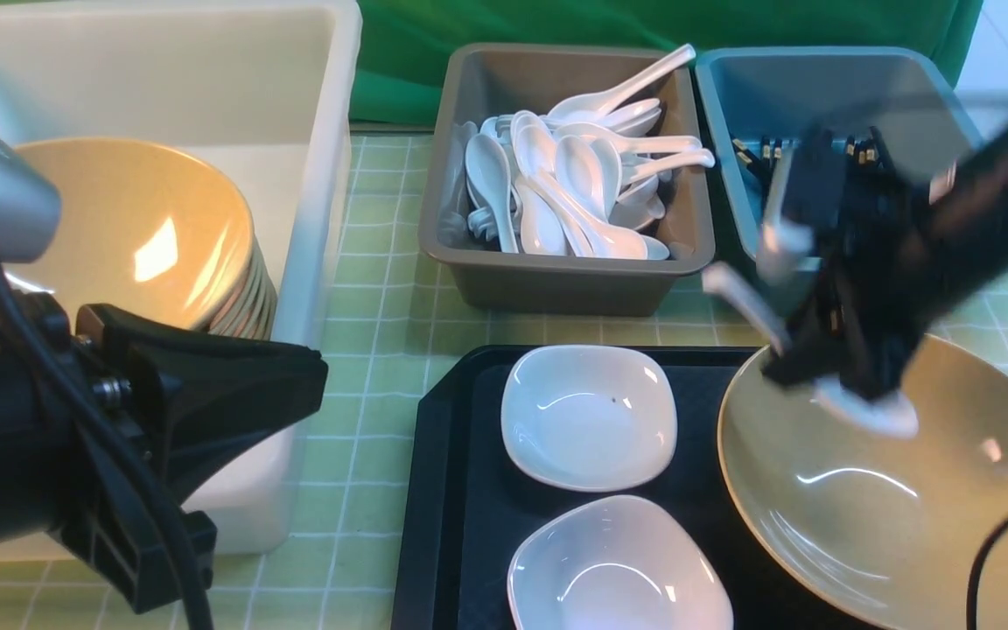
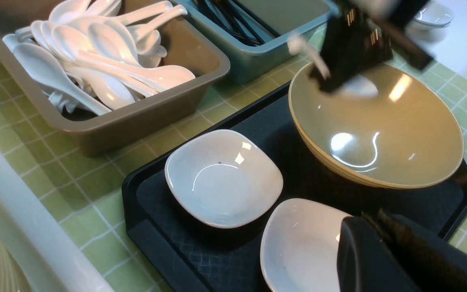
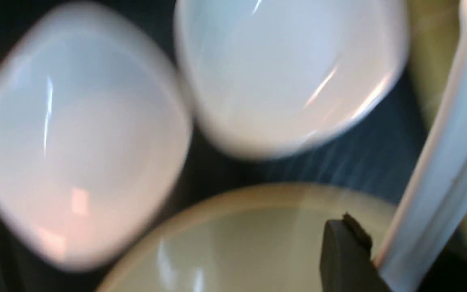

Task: On green table put chopsticks spoon bowls plates into blue grey white boxes.
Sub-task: 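Reach down and grasp the white spoon resting in the bowl with the right gripper, then place the white spoon into the bin of spoons with the right gripper, then grasp the large bowl on the tray by its rim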

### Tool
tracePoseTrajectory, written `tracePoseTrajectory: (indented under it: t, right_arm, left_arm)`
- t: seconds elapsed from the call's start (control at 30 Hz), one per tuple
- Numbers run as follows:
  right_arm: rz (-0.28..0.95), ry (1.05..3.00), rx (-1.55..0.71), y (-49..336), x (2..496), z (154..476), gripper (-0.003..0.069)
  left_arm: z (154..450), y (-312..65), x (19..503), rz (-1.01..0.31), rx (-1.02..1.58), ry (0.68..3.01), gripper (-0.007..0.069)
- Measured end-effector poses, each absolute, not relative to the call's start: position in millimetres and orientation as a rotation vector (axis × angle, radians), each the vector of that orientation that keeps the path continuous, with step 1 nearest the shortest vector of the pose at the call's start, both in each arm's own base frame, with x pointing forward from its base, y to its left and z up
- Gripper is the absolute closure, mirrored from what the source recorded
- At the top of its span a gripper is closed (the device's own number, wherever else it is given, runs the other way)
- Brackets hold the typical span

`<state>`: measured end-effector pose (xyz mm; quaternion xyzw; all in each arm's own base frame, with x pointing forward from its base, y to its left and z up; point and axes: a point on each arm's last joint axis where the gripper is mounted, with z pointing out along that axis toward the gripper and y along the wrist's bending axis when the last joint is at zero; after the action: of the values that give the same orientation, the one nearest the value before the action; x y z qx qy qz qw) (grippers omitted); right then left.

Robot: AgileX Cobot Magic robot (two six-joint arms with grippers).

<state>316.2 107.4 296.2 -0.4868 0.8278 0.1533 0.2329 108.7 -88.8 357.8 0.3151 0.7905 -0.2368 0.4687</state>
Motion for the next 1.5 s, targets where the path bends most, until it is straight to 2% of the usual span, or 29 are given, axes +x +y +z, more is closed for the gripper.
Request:
tracePoseTrajectory:
  t: [0.13, 0.23, 0.37, 0.47, 0.6, 0.73, 0.83, 0.87, 0.93, 1.03, 1.07, 1.13, 1.23, 1.33, 1.37, 1.43, 1.5]
  right_arm:
    - [0.486, 2.104, -1.159, 127.4, 334.0, 337.4, 0.0479]
    - [0.518, 1.968, -0.96, 148.2, 356.5, 352.8, 0.0479]
    - [0.487, 1.9, -0.662, 171.1, 396.6, 332.1, 0.0479]
    - [0.428, 1.944, -0.52, 183.0, 431.3, 284.8, 0.0479]
    - [0.436, 2.029, -0.451, 189.1, 453.0, 239.2, 0.0479]
    - [0.438, 2.035, -0.4, 189.1, 458.2, 233.7, 0.0452]
    - [0.431, 2.01, -0.398, 188.5, 458.3, 242.2, 0.0372]
    - [0.431, 2.01, -0.401, 188.6, 458.2, 242.2, 0.0365]
    - [0.448, 2.001, -0.461, 187.0, 453.6, 252.5, 0.0277]
    - [0.516, 2.0, -0.544, 177.6, 444.1, 272.9, 0.0207]
    - [0.518, 1.995, -0.548, 174.6, 443.3, 276.9, 0.0202]
    - [0.59, 1.997, -0.626, 153.8, 429.0, 306.3, 0.0189]
    - [0.628, 1.985, -0.717, 122.3, 408.8, 339.5, 0.0186]
    - [0.651, 1.998, -0.86, 93.7, 373.1, 374.6, 0.0185]
    - [0.66, 2.03, -0.92, 77.3, 348.5, 393.4, 0.0185]
    - [0.655, 2.043, -0.942, 71.4, 334.2, 404.1, 0.0185]
    - [0.63, 2.055, -1.017, 67.0, 299.1, 427.0, 0.0185]
  left_arm:
    - [357.8, -88.8, 108.7, -0.581, 0.773, 1.938, 0.0627]
    - [357.8, -88.8, 108.7, -0.581, 0.773, 1.938, 0.0627]
    - [357.8, -88.8, 108.7, -0.581, 0.773, 1.938, 0.0627]
    - [357.8, -88.8, 108.7, -0.581, 0.773, 1.938, 0.0627]
    - [357.3, -88.9, 108.2, -0.583, 0.778, 1.944, 0.0627]
    - [356.0, -89.1, 107.0, -0.588, 0.791, 1.959, 0.0627]
    - [355.6, -89.1, 106.6, -0.59, 0.795, 1.963, 0.0627]
    - [355.6, -89.1, 106.6, -0.59, 0.795, 1.963, 0.0627]
    - [355.5, -89.1, 106.7, -0.589, 0.796, 1.963, 0.0627]
    - [355.8, -88.8, 107.2, -0.584, 0.788, 1.961, 0.0627]
    - [355.5, -89.0, 107.7, -0.587, 0.784, 1.965, 0.0627]
    - [354.2, -89.9, 109.7, -0.613, 0.742, 1.997, 0.0627]
    - [350.6, -91.7, 112.9, -0.636, 0.709, 2.039, 0.0627]
    - [335.9, -94.4, 117.2, -0.645, 0.709, 2.117, 0.0627]
    - [321.7, -96.7, 120.9, -0.649, 0.712, 2.175, 0.0627]
    - [308.6, -99.4, 125.2, -0.658, 0.71, 2.244, 0.0627]
    - [288.9, -106.4, 134.6, -0.693, 0.696, 2.344, 0.0627]
